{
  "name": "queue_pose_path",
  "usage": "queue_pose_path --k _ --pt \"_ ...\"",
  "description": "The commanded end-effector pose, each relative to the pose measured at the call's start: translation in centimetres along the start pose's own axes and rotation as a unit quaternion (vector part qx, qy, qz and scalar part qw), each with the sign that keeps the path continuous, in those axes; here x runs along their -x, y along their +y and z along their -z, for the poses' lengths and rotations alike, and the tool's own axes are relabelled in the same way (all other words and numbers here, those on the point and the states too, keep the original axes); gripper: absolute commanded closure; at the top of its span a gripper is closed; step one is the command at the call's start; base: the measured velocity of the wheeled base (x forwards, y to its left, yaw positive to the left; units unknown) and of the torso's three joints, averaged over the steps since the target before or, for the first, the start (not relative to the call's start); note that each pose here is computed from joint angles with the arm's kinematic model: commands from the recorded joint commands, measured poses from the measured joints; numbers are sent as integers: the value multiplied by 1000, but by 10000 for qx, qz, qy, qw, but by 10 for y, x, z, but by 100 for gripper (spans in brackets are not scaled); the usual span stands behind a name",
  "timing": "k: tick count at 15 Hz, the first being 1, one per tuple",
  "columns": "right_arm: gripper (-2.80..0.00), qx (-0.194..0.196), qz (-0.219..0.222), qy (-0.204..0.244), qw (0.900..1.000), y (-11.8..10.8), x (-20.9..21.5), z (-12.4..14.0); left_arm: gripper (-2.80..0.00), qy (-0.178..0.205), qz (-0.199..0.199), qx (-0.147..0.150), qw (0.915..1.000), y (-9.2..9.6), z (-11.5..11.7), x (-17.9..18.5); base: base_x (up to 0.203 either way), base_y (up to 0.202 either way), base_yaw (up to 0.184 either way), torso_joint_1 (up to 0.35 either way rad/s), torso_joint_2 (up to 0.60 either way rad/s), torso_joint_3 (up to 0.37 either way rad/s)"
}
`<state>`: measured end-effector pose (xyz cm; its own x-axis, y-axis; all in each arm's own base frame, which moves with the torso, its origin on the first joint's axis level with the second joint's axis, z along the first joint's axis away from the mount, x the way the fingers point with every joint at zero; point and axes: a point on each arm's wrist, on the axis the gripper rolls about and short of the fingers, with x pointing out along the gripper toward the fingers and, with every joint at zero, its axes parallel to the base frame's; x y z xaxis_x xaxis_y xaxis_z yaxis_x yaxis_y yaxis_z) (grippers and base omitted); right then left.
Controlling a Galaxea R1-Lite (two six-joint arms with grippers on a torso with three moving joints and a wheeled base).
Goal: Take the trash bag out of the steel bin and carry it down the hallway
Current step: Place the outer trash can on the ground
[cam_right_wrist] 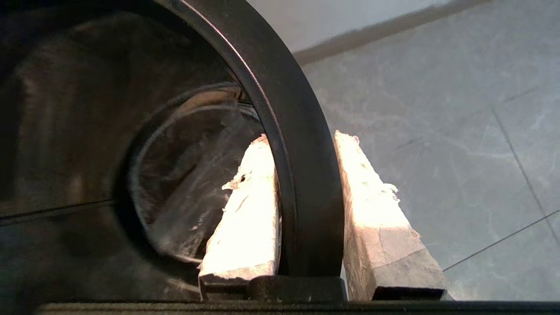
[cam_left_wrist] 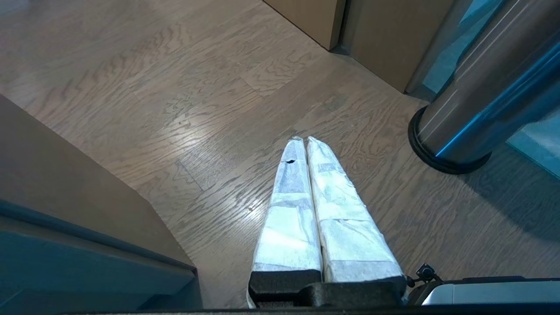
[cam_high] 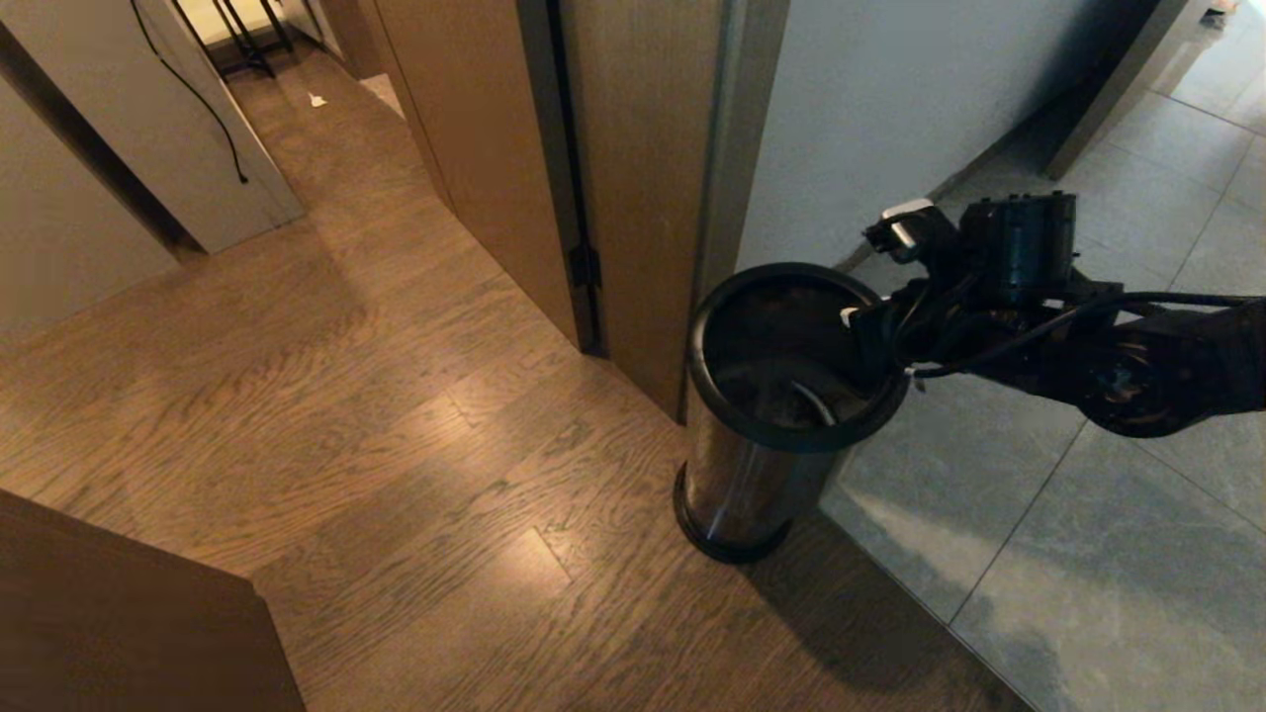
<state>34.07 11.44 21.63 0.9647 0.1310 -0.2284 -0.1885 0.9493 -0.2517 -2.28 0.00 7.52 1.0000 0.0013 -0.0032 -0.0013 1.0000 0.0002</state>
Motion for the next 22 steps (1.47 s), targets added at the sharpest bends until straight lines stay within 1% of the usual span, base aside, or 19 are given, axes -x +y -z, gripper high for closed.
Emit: queue_pose_path --k 1,4,8,13,16,17,19,22 --pt "0 -63 51 -348 9994 -10 27 -22 0 -1 -1 1 10000 0 0 0 0 0 0 0 0 0" --pt "0 -95 54 -463 9989 -16 47 -33 0 -1 -1 1 10000 0 0 0 0 0 0 0 0 0" --pt "0 -121 -61 -677 9976 -25 77 -49 0 -1 -9 1 10000 0 0 0 0 0 0 0 0 0" --pt "0 -204 24 -876 9959 -36 105 -61 0 -1 -4 1 10000 0 0 0 0 0 0 0 0 0" --pt "0 -247 254 -858 9957 -49 105 -60 0 -1 -1 1 10000 0 0 0 0 0 0 0 0 0" --pt "0 -271 388 -880 9950 -56 103 -62 0 -1 -5 1 10000 0 0 0 0 0 0 0 0 0" --pt "0 -303 626 -781 9945 -72 97 -59 0 -1 -1 1 10000 0 0 0 0 0 0 0 0 0" --pt "0 -373 838 -667 9935 -93 79 -56 0 -1 -1 1 10000 0 0 0 0 0 0 0 0 0"
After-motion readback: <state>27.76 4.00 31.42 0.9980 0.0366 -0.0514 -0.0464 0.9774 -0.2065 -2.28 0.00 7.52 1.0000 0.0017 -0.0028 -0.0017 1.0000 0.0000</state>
